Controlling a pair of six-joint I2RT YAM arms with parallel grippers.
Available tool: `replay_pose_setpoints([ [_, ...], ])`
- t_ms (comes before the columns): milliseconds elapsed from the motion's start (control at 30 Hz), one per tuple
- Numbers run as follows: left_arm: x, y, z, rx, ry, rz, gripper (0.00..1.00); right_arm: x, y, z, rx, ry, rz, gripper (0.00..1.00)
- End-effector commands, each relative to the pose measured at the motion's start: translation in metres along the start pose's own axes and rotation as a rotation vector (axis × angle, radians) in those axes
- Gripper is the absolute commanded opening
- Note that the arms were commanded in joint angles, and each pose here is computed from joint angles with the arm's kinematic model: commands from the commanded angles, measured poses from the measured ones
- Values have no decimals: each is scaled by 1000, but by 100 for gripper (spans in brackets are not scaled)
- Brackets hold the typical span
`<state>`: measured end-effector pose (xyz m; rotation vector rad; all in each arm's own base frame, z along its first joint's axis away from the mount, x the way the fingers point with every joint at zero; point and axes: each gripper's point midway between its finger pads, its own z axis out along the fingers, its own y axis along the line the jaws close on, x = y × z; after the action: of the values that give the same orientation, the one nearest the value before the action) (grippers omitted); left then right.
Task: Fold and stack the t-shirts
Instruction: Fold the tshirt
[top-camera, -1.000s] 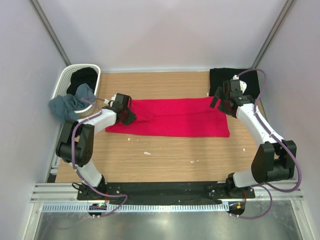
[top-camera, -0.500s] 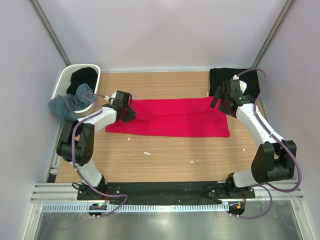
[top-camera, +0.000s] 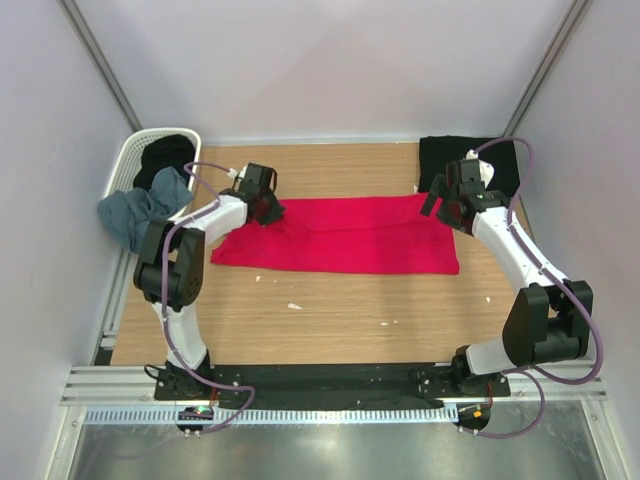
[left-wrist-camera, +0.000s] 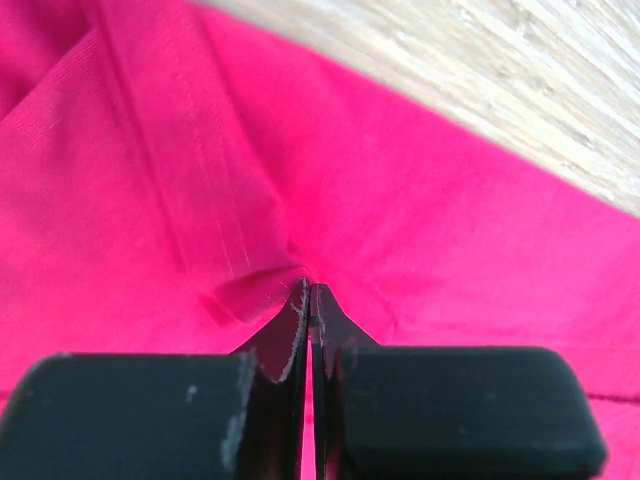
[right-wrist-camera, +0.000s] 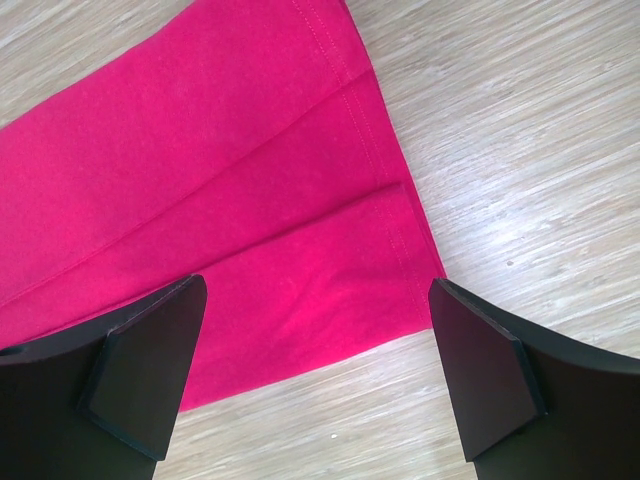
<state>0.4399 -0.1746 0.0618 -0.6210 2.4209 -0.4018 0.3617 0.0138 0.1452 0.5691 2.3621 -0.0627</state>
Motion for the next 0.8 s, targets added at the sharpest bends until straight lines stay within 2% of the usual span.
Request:
replay_pose_setpoints([
  [0,-12,-18,5,38,-21,29,0,-6,-3,-1,20,-29,-4,100],
  [67,-13,-26,10,53,-19,41,1,-5,-4,0,26,-25,-4,100],
  [133,-12,-30,10,62,-11,63,6,-4,-3,1,26,-22,-6,100],
  [267,-20,-30,-2,40,-23,98,69,-4,0,2,14,-16,-3,100],
  [333,-28,-26,-23,23,-57,105,78,-6,3,2,-1,-21,2,100],
  [533,-36,-6,-76,8,-154,45,86,-1,5,5,-18,-19,3,100],
  [700,-28,21,-78,0,-164,-34,89,0,16,13,-63,0,-13,100],
  [767,-16,32,-71,27,-124,-87,89,0,21,15,-79,4,-14,100],
])
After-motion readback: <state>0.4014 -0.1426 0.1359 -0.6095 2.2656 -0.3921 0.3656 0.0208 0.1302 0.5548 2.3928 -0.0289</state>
